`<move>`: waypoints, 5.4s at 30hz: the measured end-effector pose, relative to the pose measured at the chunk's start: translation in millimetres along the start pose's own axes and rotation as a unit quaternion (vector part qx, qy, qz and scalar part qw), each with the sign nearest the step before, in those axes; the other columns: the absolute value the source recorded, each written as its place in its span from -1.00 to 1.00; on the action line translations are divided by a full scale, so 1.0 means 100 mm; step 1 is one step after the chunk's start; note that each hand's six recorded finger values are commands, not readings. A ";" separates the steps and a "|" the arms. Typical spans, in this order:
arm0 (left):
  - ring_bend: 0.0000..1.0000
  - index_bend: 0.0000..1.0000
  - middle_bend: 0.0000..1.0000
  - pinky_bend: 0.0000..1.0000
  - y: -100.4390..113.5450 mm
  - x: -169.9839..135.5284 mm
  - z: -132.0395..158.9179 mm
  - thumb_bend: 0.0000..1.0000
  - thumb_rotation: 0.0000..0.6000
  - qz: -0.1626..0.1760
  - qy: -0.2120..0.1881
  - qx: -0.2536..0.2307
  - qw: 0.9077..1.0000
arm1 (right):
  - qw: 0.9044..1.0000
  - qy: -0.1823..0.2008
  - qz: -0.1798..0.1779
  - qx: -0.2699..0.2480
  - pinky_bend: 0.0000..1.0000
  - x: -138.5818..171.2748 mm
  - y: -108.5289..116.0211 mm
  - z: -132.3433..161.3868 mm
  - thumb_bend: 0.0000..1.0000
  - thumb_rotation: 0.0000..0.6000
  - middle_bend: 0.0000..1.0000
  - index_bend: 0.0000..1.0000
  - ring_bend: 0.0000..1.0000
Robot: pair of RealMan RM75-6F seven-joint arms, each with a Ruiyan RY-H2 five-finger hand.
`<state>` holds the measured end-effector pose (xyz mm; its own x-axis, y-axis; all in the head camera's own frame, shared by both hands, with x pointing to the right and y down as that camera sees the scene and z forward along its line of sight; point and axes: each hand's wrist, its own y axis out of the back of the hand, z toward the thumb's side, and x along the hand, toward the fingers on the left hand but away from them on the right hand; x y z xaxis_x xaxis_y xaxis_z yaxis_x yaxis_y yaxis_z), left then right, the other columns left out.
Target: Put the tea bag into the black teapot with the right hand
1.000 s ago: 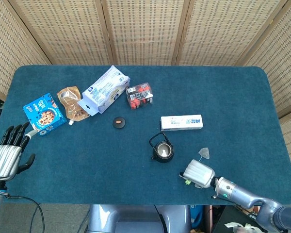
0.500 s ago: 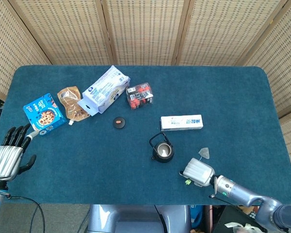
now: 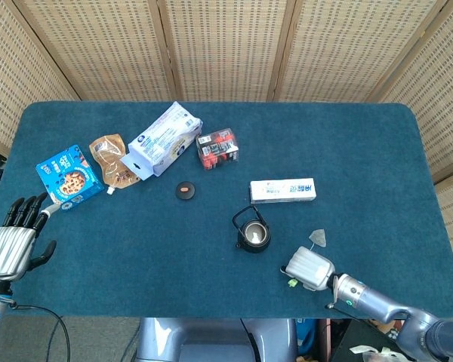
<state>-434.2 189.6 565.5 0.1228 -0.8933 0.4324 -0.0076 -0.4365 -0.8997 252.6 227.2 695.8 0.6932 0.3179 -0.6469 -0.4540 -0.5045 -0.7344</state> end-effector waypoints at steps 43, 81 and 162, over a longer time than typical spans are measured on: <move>-1.00 -0.69 -1.00 -1.00 -0.04 -0.01 -0.04 -0.18 1.00 -0.012 0.004 -0.001 1.000 | 1.000 0.003 0.000 -0.009 0.97 -0.06 -0.02 0.15 -0.16 1.00 0.75 0.21 0.69; -1.00 -0.73 -1.00 -1.00 -0.07 0.00 -0.04 -0.18 1.00 -0.026 0.003 -0.004 1.000 | 1.000 0.001 -0.004 -0.024 1.00 -0.06 0.02 0.15 0.09 1.00 0.80 0.48 0.74; -1.00 -0.77 -1.00 -1.00 -0.05 0.01 -0.21 -0.18 1.00 -0.016 0.044 -0.012 0.999 | 0.973 -0.077 -0.150 -0.154 1.00 0.00 2.09 -0.56 0.09 1.00 0.81 0.54 0.76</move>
<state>-454.5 188.7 571.9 0.0355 -0.8843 0.4656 -0.0281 -0.4666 -0.8840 189.0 77.3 553.6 0.6658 0.5932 -0.4525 -0.0375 -0.5791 -0.8144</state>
